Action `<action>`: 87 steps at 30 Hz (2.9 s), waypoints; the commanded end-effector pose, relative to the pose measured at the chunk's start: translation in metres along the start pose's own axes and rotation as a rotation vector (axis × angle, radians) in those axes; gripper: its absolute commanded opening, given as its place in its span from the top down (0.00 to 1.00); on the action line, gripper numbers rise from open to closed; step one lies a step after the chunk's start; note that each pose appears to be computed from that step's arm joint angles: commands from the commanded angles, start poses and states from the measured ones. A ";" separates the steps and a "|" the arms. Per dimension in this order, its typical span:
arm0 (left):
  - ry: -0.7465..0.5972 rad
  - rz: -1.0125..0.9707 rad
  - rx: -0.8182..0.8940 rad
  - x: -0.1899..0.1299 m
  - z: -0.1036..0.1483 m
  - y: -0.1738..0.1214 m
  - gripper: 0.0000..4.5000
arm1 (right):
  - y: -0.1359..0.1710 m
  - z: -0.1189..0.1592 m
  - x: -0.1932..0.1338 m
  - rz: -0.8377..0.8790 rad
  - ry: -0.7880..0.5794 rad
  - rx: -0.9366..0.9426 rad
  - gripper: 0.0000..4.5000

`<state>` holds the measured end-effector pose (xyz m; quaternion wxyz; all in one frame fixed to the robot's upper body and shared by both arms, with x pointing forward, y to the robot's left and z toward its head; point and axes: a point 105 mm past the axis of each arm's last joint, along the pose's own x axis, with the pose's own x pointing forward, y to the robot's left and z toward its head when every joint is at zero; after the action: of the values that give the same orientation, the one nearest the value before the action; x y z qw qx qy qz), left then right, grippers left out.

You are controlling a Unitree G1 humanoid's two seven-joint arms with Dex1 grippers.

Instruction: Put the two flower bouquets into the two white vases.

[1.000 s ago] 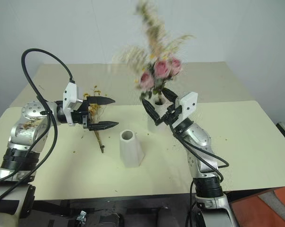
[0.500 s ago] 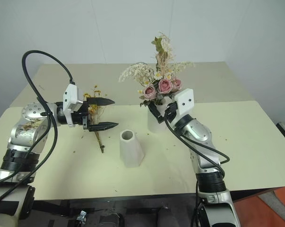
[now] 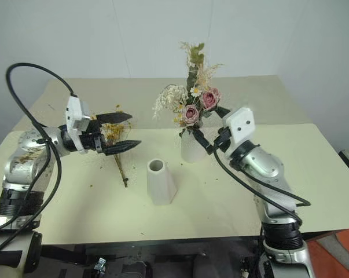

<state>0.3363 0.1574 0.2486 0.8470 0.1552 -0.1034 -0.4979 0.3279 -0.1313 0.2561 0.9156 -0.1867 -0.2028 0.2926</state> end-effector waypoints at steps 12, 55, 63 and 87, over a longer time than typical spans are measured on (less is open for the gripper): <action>0.369 0.627 -0.190 -0.007 -0.034 0.009 0.00 | 0.011 0.026 -0.074 0.457 0.197 -0.072 0.00; 0.958 0.820 -0.767 0.022 -0.112 0.021 0.33 | 0.028 0.056 -0.058 0.624 0.270 0.040 0.00; 0.962 0.829 -0.763 0.024 -0.123 0.021 0.88 | 0.028 0.054 -0.056 0.613 0.274 0.049 0.00; -0.428 0.159 -0.282 0.009 0.106 -0.002 1.00 | 0.021 0.068 -0.072 0.533 0.188 0.103 0.00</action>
<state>0.3326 0.1323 0.3198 0.8993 -0.0846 -0.1414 -0.4052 0.2392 -0.1461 0.2731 0.8358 -0.1947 -0.0112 0.5133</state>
